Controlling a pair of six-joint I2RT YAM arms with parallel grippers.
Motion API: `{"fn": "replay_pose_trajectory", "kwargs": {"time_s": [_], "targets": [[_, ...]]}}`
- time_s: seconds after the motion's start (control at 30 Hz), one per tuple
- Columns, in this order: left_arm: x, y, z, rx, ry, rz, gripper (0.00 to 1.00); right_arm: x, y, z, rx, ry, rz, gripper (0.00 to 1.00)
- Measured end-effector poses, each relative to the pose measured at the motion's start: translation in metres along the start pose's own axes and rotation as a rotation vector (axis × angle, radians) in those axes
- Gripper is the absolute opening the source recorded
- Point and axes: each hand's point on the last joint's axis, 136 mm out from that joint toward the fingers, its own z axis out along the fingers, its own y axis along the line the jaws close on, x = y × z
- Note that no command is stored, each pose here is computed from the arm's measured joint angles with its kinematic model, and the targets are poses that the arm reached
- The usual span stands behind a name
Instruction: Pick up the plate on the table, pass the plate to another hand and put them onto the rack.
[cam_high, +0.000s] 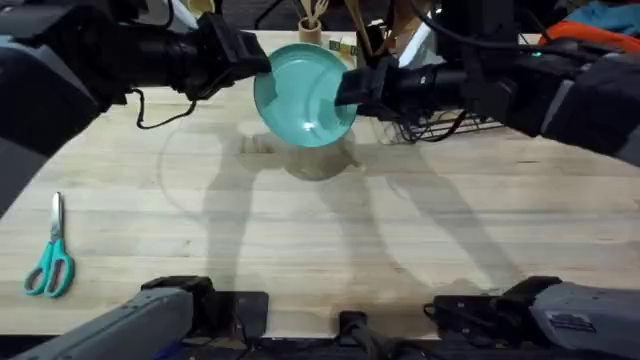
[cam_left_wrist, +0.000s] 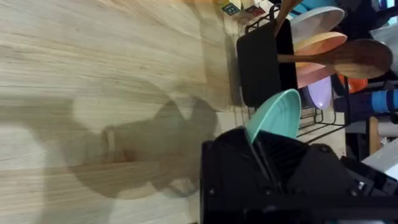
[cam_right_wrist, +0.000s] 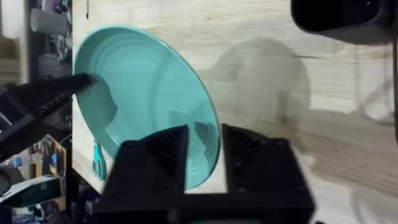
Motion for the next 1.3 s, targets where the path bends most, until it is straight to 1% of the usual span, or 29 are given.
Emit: {"fn": "replay_pose_trajectory", "kwargs": {"time_s": [0.1,0.17,0.53,0.6,0.63,0.7,0.77,0.8,0.87,1.13,1.23,1.3], "targets": [[-0.001,0.001,0.0,-0.004,-0.004,-0.001,0.04,0.0,-0.002,0.0,0.007,0.0,0.003,0.123],[-0.002,0.003,-0.001,-0.011,-0.009,-0.003,0.04,0.0,-0.002,0.0,0.009,-0.002,0.004,0.041],[-0.002,0.004,-0.001,-0.014,-0.01,-0.004,0.051,-0.001,-0.001,0.0,0.006,-0.003,0.002,0.031],[-0.002,0.003,-0.001,-0.012,-0.01,-0.005,0.164,-0.001,-0.001,0.0,0.005,-0.004,0.001,0.031],[-0.002,0.003,-0.001,-0.009,-0.007,-0.006,0.282,-0.001,-0.001,0.0,0.004,-0.004,0.001,0.031],[-0.001,0.001,-0.001,-0.003,-0.004,-0.007,0.562,-0.001,-0.002,0.0,0.009,-0.007,0.001,0.03],[-0.001,0.001,0.0,0.001,-0.002,-0.009,0.871,-0.002,-0.004,0.0,0.022,-0.015,0.002,0.03],[0.0,0.0,-0.001,0.003,0.0,-0.013,0.962,-0.003,-0.005,0.0,0.026,-0.018,0.002,0.03],[0.0,0.0,-0.001,0.006,0.001,-0.014,0.991,-0.004,-0.006,0.0,0.031,-0.022,0.002,0.03],[-0.002,-0.002,-0.001,0.015,-0.004,-0.008,0.994,-0.007,-0.009,-0.001,0.051,-0.041,-0.007,0.03],[-0.008,-0.006,-0.001,0.028,-0.028,0.008,0.994,-0.011,-0.011,-0.001,0.058,-0.052,-0.058,0.03],[-0.014,-0.009,-0.001,0.042,-0.054,0.026,0.995,-0.013,-0.013,-0.002,0.066,-0.056,-0.118,0.03]]}}
